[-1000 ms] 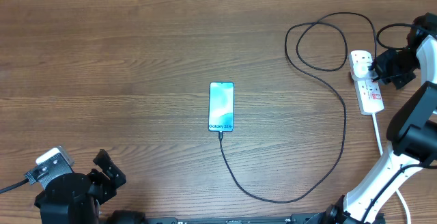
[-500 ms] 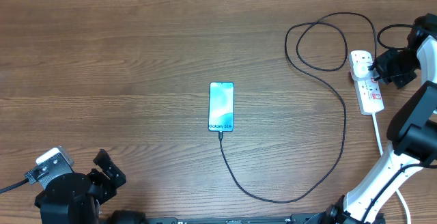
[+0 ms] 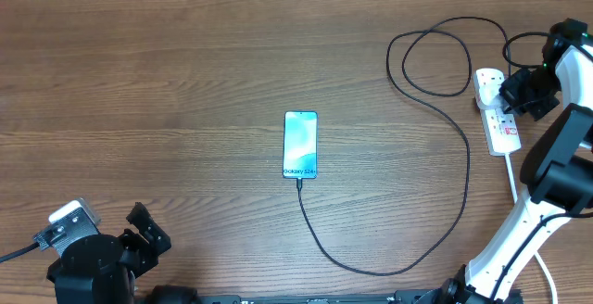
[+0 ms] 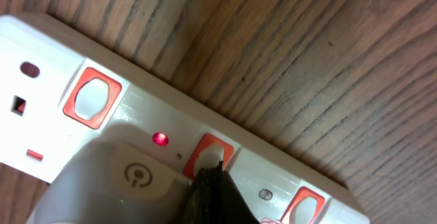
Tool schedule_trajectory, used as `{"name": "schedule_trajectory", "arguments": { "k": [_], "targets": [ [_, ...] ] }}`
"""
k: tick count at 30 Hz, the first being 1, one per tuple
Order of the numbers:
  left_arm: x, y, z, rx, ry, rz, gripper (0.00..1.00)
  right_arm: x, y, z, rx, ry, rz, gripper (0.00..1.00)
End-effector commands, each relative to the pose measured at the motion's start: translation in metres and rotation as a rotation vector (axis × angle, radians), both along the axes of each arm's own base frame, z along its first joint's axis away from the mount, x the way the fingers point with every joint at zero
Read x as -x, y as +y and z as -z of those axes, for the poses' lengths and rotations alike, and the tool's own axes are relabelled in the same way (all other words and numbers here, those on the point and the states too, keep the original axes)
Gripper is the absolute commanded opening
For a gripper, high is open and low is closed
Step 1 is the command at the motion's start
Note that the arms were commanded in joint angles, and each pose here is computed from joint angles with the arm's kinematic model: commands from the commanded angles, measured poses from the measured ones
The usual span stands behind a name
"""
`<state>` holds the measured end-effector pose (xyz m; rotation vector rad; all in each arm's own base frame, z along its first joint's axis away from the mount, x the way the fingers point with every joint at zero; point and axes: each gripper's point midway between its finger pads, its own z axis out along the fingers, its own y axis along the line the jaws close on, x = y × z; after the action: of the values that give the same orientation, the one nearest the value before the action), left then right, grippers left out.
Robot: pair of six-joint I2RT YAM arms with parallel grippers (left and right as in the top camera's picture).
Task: Plug charger to phone and switch on socket
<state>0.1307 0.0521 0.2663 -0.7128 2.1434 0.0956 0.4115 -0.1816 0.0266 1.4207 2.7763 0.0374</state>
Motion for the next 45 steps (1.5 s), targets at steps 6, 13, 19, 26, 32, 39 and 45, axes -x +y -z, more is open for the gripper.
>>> {"name": "schedule_trajectory", "arguments": {
  "k": [6,13,19,26,32,39,45],
  "targets": [
    [0.002,0.004,-0.001,0.004,-0.014,-0.036,1.00,-0.004,0.042,0.003,-0.085,0.069,-0.088,0.04],
    [0.016,0.006,-0.009,0.013,-0.100,-0.043,0.99,-0.012,0.036,-0.080,-0.027,-0.047,-0.083,0.04],
    [0.044,0.015,-0.019,0.020,-0.236,-0.115,1.00,-0.003,0.040,-0.157,0.032,-0.204,-0.070,0.04],
    [0.056,0.016,-0.022,0.023,-0.297,-0.121,1.00,0.037,0.060,-0.287,0.118,-0.515,-0.040,0.04],
    [0.057,0.016,-0.022,0.023,-0.294,-0.121,0.99,0.074,0.099,-0.392,0.124,-0.875,-0.114,0.04],
    [0.057,0.016,-0.022,0.023,-0.294,-0.121,1.00,0.134,0.145,-0.506,0.099,-1.310,-0.142,0.04],
    [0.060,0.018,-0.022,0.020,-0.304,-0.149,1.00,0.193,0.191,-0.574,0.095,-1.596,-0.310,0.12]
  ]
}}
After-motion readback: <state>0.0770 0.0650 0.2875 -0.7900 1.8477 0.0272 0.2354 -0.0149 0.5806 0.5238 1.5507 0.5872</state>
